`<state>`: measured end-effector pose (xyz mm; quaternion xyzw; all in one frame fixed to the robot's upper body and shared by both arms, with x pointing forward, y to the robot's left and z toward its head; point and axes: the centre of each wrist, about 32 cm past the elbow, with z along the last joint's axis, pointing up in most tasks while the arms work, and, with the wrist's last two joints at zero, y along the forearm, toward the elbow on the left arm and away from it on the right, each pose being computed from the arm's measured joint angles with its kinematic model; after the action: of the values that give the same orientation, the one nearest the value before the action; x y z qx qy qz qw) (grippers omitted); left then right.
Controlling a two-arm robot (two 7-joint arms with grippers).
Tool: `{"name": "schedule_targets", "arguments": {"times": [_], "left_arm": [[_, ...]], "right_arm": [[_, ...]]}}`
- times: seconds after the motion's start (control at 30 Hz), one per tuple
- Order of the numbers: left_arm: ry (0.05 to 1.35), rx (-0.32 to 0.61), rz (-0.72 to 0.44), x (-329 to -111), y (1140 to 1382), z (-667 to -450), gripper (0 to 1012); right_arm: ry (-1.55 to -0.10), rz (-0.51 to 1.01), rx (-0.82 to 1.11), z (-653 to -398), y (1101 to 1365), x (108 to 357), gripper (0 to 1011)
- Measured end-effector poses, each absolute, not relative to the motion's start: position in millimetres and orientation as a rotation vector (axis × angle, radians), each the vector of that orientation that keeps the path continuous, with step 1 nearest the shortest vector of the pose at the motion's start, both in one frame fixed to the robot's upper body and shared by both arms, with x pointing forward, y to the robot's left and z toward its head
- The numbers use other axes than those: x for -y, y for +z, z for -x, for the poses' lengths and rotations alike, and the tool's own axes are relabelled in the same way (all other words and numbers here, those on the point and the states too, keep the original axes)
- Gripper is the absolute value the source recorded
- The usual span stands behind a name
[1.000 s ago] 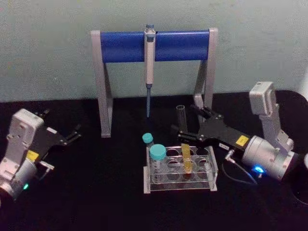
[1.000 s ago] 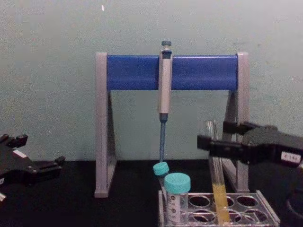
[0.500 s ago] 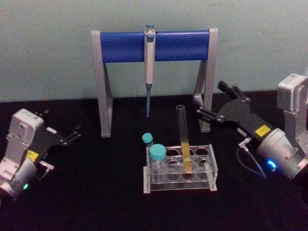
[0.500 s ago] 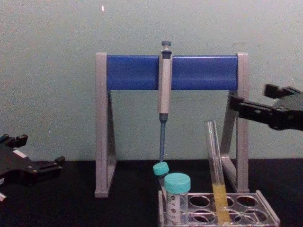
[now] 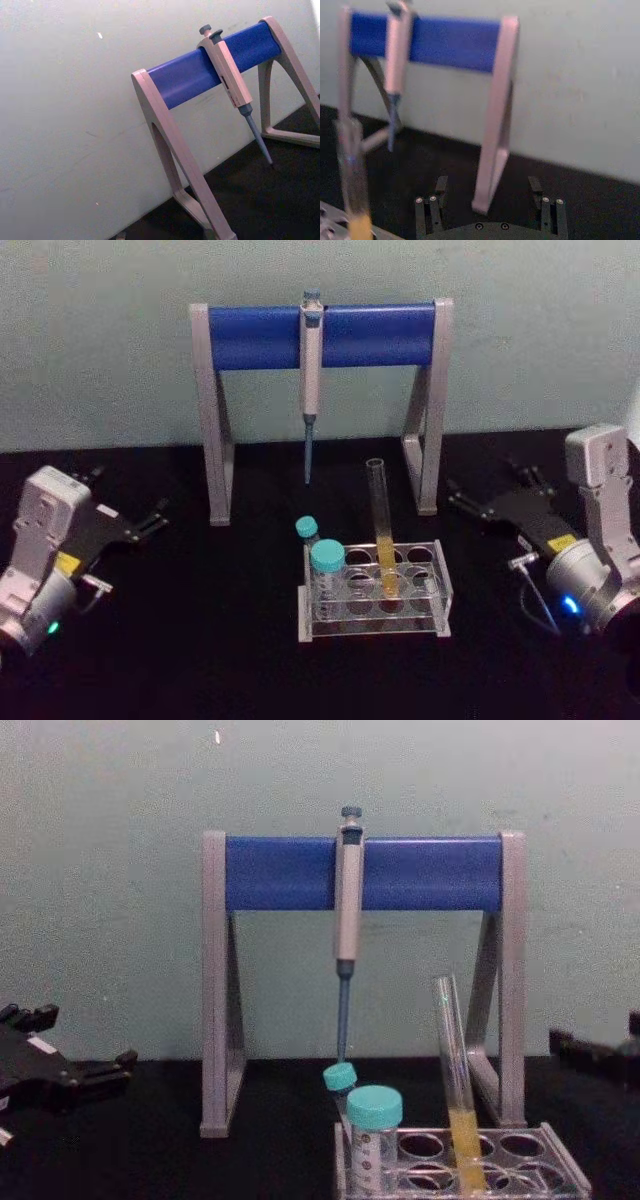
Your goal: Pick up the test tube from the test tube rack, shake it, then place it back into the test tube rack.
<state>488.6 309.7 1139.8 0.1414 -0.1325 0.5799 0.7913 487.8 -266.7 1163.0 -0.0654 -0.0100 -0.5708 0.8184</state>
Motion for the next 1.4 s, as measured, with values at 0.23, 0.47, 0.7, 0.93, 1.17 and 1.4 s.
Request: {"name": "schedule_targets", "arguments": {"times": [0.23,0.47,0.7,0.93,1.17,1.4], "left_arm": [[1.248,0.285,-0.304,-309.7,1139.8,-488.6,1001],[1.248,0.285,-0.304,-309.7,1139.8,-488.6,1001],[1.248,0.285,-0.304,-309.7,1139.8,-488.6,1001],[1.248,0.285,-0.304,-309.7,1139.8,-488.6,1001],[1.248,0.285,-0.304,-309.7,1139.8,-488.6,1001],[1.248,0.285,-0.304,-309.7,1139.8,-488.6,1001]], "right_arm": [[-1.245,0.194,-0.055,-489.5,1150.2,267.0,1000],[-1.246,0.193,-0.072,-490.8,1148.6,268.5,1000],[-1.243,0.193,-0.069,-490.8,1149.2,268.1,1000],[-1.242,0.192,-0.067,-490.7,1149.6,267.8,1000],[-1.241,0.191,-0.065,-490.6,1149.8,267.7,1000],[-1.241,0.191,-0.064,-490.6,1149.9,267.5,1000]]}}
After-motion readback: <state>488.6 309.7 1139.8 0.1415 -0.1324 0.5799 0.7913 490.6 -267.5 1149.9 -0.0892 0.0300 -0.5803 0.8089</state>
